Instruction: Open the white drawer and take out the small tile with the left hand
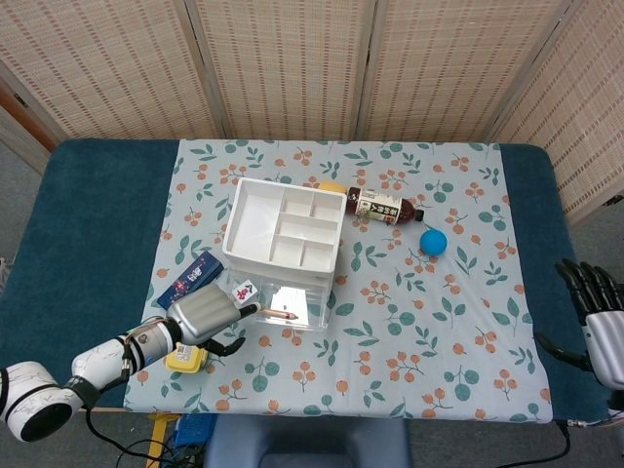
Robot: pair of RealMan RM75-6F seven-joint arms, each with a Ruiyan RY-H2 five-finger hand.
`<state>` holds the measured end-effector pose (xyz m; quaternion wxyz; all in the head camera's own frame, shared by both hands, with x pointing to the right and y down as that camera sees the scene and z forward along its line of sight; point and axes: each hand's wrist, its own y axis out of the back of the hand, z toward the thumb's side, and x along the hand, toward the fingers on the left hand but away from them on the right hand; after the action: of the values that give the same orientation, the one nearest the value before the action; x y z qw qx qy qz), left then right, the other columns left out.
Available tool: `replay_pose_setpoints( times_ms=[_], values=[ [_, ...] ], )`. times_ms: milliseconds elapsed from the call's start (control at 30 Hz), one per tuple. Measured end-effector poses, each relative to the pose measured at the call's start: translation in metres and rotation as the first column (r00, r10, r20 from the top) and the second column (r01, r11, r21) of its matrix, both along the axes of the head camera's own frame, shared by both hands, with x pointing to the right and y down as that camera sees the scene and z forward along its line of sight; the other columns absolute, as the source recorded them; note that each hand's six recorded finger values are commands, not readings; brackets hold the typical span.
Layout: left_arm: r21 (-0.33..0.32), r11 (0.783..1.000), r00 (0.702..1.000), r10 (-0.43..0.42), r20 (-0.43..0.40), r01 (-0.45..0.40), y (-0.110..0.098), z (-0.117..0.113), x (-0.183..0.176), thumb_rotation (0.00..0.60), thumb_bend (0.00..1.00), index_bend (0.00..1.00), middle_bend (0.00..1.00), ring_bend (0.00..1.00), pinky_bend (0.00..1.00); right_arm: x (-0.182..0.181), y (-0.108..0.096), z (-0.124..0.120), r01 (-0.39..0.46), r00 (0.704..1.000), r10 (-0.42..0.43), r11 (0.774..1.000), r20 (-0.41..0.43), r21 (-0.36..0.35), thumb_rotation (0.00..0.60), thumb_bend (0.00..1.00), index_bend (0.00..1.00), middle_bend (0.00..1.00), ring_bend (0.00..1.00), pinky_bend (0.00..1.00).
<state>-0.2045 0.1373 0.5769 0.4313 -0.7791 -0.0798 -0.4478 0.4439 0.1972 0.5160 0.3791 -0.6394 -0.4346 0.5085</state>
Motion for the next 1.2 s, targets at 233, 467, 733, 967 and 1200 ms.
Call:
replay_pose_setpoints(
  times_ms=[233,467,733,967,1200],
  values=[
    [0.000,1.000,0.999,0.013,0.034,-0.013,0.000,0.004,0.002,0.068,0.47,0.11,0.97,1.00,1.00,0.001,0.001,0.001,-0.003,1.000,0.003,1.000,0.006,-0.006,0.600,0.20,0.00,0.04,0.00,0.00],
    [0.014,1.000,0.998,0.024,0.055,-0.025,-0.002,0.007,0.005,0.071,0.47,0.11,0.97,1.00,1.00,0.003,0.003,0.001,-0.009,1.000,0.009,1.000,0.010,-0.010,0.600,0.20,0.00,0.04,0.00,0.00],
    [0.024,1.000,0.996,0.019,0.087,-0.021,-0.007,0.011,0.008,0.067,0.47,0.10,0.97,1.00,1.00,0.005,0.004,0.003,-0.014,1.000,0.014,1.000,0.010,-0.014,0.600,0.20,0.00,0.04,0.00,0.00],
    [0.036,0.999,0.993,0.019,0.112,-0.023,-0.010,0.011,0.010,0.071,0.47,0.08,0.97,1.00,1.00,0.007,0.005,0.004,-0.018,1.000,0.018,1.000,0.011,-0.017,0.600,0.20,0.00,0.04,0.00,0.00],
    [0.046,0.999,0.993,0.008,0.117,-0.014,-0.012,0.006,0.011,0.072,0.47,0.07,0.97,1.00,1.00,0.007,0.004,0.005,-0.016,1.000,0.016,1.000,0.013,-0.017,0.600,0.20,0.00,0.04,0.00,0.00]
  ],
)
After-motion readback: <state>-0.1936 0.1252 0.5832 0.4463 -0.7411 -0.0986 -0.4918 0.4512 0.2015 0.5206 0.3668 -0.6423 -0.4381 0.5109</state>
